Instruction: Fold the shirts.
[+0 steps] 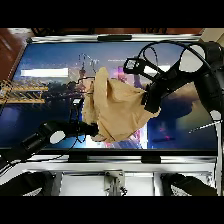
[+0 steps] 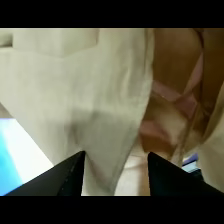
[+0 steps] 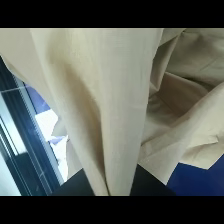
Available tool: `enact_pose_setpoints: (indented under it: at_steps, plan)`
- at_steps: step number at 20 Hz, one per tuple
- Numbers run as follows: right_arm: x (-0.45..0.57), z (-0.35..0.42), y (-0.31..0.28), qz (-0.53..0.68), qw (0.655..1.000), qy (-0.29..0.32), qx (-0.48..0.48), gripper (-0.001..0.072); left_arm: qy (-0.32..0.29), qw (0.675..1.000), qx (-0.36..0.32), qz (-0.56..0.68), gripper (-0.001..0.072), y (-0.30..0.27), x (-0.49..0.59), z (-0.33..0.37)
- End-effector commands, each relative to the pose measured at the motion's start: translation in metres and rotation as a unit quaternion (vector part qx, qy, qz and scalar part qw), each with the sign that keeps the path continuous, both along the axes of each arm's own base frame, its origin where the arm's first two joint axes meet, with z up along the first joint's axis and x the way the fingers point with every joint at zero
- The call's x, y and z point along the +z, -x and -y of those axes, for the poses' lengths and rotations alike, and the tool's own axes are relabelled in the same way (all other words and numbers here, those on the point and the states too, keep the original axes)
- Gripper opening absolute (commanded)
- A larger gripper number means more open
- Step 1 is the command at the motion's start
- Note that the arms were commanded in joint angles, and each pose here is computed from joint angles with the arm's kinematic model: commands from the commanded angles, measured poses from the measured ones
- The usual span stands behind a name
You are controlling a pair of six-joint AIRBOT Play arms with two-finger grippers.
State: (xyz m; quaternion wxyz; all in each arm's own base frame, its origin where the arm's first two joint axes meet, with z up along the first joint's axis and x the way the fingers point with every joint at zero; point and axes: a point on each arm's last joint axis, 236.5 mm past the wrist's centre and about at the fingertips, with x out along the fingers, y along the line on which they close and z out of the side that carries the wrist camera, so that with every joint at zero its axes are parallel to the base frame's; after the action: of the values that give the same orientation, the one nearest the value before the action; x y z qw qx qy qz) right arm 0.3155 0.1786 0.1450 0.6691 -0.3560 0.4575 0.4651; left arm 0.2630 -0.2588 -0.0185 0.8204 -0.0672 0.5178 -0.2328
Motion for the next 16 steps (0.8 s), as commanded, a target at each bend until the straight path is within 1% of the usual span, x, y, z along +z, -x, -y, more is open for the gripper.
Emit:
enact_pose_setpoints:
  at_steps: [1, 2, 3, 4, 5, 6, 8, 9, 10, 11, 14, 16]
  plan:
    - [0.000, 0.000, 0.000, 0.000, 1.000, 0.000, 0.000, 0.0053, -0.034, 0.999, -0.019, 0.020, 0.0443, -0.006, -0.008, -0.009]
    - [0.000, 0.000, 0.000, 0.000, 1.000, 0.000, -0.001, 0.0053, -0.044, 0.999, -0.022, 0.016, 0.0312, -0.005, -0.011, -0.012]
    - [0.000, 0.000, 0.000, 0.000, 1.000, -0.001, -0.001, 0.0053, -0.055, 0.998, -0.026, 0.015, 0.0077, -0.003, -0.013, -0.016]
    - [0.000, 0.000, 0.000, -0.001, 1.000, 0.000, -0.001, 0.0054, -0.064, 0.997, -0.034, 0.019, 0.0047, -0.003, -0.014, -0.018]
    - [0.000, 0.000, 0.001, -0.002, 1.000, 0.000, -0.002, 0.0053, -0.073, 0.995, -0.053, 0.029, 0.0046, -0.003, -0.012, -0.019]
    - [0.000, 0.000, 0.001, -0.004, 1.000, -0.001, -0.007, 0.0054, -0.096, 0.992, -0.072, 0.038, 0.0045, -0.004, -0.009, -0.025]
    - [0.001, 0.001, 0.003, -0.010, 1.000, -0.002, -0.019, 0.0054, -0.187, 0.976, -0.093, 0.057, 0.0045, -0.014, 0.000, -0.058]
    - [0.002, 0.001, 0.004, -0.014, 0.999, -0.005, -0.035, 0.0054, -0.235, 0.966, -0.090, 0.065, 0.0045, -0.024, 0.010, -0.081]
    - [0.004, 0.001, 0.005, -0.016, 0.999, -0.009, -0.051, 0.0054, -0.260, 0.960, -0.074, 0.069, 0.0045, -0.034, 0.021, -0.099]
    - [0.008, 0.000, 0.007, -0.018, 0.998, -0.015, -0.059, 0.0054, -0.267, 0.959, -0.054, 0.074, 0.0046, -0.045, 0.034, -0.113]
    - [0.020, -0.007, 0.020, -0.023, 0.997, -0.040, -0.055, 0.0053, -0.248, 0.963, 0.030, 0.098, 0.0045, -0.083, 0.072, -0.151]
    - [0.028, -0.012, 0.029, -0.028, 0.997, -0.057, -0.054, 0.0053, -0.224, 0.964, 0.080, 0.118, 0.0045, -0.105, 0.097, -0.171]
